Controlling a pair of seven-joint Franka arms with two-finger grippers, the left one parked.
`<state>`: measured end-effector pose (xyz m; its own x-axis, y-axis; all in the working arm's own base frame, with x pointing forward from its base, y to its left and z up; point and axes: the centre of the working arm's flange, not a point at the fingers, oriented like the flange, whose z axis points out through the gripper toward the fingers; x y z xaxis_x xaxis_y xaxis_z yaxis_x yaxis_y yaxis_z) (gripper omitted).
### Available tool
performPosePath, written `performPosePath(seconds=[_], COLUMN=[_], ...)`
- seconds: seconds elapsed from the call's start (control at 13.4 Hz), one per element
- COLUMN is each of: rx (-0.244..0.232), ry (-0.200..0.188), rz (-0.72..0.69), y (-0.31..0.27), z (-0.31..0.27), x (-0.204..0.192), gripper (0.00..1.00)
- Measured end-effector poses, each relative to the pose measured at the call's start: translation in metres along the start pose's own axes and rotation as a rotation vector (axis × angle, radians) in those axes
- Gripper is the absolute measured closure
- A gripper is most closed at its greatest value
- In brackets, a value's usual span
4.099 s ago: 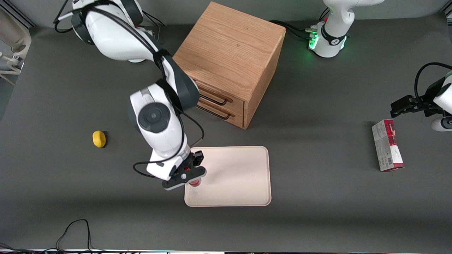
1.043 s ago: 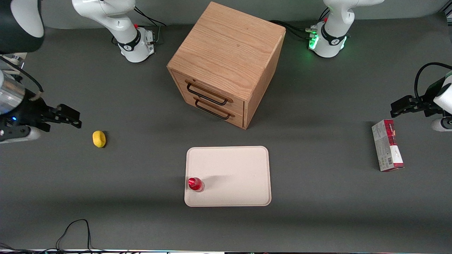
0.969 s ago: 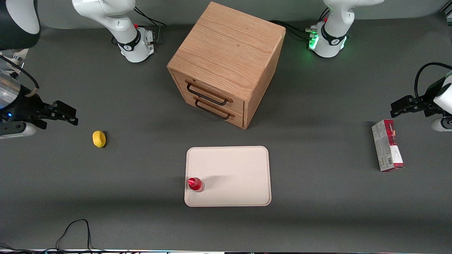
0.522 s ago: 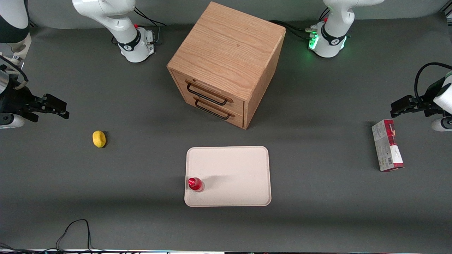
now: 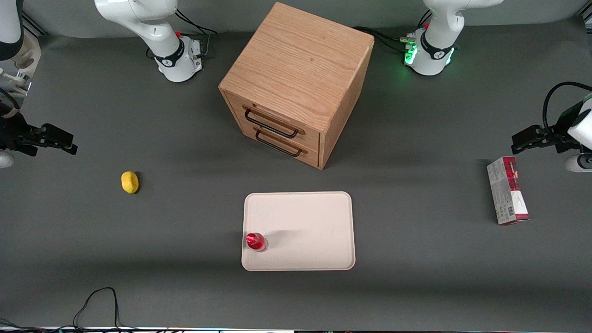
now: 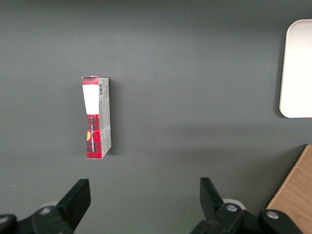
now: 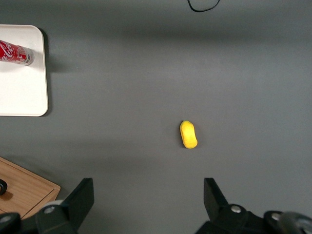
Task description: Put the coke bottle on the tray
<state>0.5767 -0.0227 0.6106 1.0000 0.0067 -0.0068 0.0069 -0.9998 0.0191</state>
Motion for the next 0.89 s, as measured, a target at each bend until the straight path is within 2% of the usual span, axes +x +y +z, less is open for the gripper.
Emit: performPosePath(seconds=[0.6,0.89], rx=[0.002,0.002], ry=[-0.027,-0.028], rz=[-0.003,-0.003], y=[-0.0018,-0.0017], z=[0.0021,0.0019], x=[-0.0032,-0.0035], gripper=[0.0,0.0])
